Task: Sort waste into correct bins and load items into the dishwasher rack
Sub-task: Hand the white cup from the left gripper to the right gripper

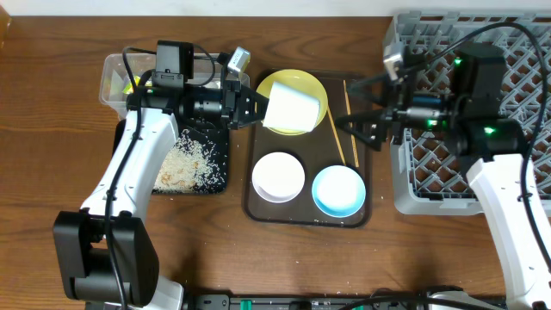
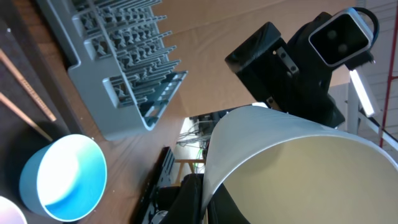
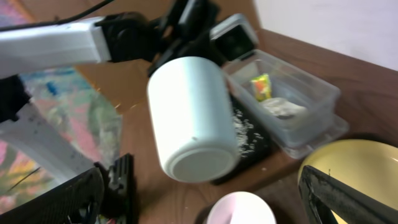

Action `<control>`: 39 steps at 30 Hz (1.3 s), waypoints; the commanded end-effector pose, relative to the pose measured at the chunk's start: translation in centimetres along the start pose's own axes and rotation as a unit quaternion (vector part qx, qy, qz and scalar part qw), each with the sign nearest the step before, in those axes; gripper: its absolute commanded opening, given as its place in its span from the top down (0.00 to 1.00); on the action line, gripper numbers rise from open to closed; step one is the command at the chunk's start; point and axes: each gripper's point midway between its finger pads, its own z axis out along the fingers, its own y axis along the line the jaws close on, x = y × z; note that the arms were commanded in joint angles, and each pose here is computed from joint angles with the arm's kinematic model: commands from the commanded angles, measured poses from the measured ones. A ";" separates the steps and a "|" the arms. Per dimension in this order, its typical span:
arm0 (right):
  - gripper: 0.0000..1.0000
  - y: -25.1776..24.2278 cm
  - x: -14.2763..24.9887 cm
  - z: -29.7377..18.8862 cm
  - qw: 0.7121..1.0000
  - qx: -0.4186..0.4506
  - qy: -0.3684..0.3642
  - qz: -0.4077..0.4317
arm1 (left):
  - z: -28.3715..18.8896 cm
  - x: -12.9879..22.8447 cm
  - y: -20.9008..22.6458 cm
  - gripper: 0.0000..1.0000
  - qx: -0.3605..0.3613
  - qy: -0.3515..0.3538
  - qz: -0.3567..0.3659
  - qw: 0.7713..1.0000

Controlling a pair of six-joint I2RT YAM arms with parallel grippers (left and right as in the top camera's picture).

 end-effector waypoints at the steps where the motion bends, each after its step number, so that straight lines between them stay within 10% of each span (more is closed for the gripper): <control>1: 0.02 1.4 -0.3 1.2 0.999 -0.027 0.006 -0.026 | -0.1 0.1 -1.1 0.94 0.023 0.007 0.010 1.000; 35: 0.42 1.3 1.2 7.7 0.995 -0.088 0.031 -0.020 | 0.0 0.2 -1.2 0.93 0.026 0.009 0.008 1.000; 39: 0.48 1.2 1.1 7.7 0.996 -0.087 0.031 -0.020 | 0.0 0.2 -1.2 0.74 0.026 0.009 0.008 1.000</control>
